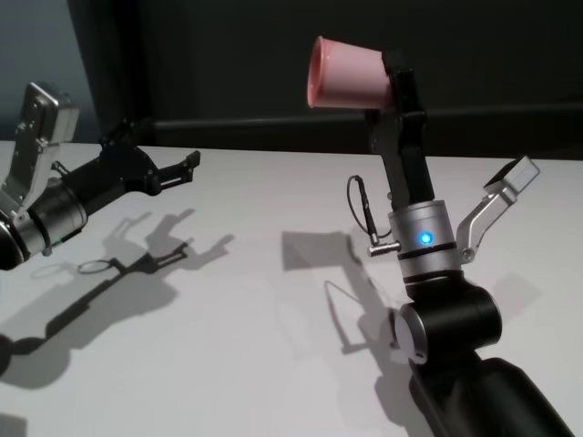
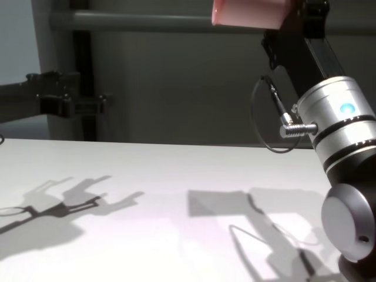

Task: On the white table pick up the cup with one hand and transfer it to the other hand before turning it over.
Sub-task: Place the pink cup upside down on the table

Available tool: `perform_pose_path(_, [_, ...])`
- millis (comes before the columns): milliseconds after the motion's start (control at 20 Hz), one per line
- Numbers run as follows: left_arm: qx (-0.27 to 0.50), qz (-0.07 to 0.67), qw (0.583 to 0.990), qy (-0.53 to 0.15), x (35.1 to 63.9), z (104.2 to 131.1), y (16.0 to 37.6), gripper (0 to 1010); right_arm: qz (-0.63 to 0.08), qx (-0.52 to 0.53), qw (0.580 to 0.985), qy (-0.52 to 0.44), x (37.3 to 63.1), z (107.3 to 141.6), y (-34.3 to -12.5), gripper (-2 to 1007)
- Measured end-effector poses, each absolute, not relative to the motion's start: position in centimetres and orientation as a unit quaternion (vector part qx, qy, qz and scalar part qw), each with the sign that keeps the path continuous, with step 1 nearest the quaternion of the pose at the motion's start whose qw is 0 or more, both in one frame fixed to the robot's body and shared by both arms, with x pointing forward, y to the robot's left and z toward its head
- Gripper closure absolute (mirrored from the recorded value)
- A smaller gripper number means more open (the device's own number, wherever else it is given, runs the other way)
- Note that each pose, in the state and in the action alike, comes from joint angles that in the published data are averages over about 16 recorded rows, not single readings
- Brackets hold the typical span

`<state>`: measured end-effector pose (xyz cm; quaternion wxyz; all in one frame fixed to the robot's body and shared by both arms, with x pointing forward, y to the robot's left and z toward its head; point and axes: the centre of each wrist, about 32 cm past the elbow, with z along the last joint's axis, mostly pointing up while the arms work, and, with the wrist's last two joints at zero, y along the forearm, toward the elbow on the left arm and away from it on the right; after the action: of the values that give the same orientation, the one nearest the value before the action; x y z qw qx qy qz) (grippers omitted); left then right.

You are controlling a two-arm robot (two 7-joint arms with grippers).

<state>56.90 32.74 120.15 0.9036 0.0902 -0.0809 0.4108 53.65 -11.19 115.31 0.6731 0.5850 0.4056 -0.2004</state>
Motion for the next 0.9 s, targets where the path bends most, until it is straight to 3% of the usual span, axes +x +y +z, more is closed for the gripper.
perform_pose_path(900, [0.104,0.476,0.873,-0.030,53.3,115.9,32.9,9,-0.200,0.585,0.673,0.406,53.7,115.3,-11.2,268])
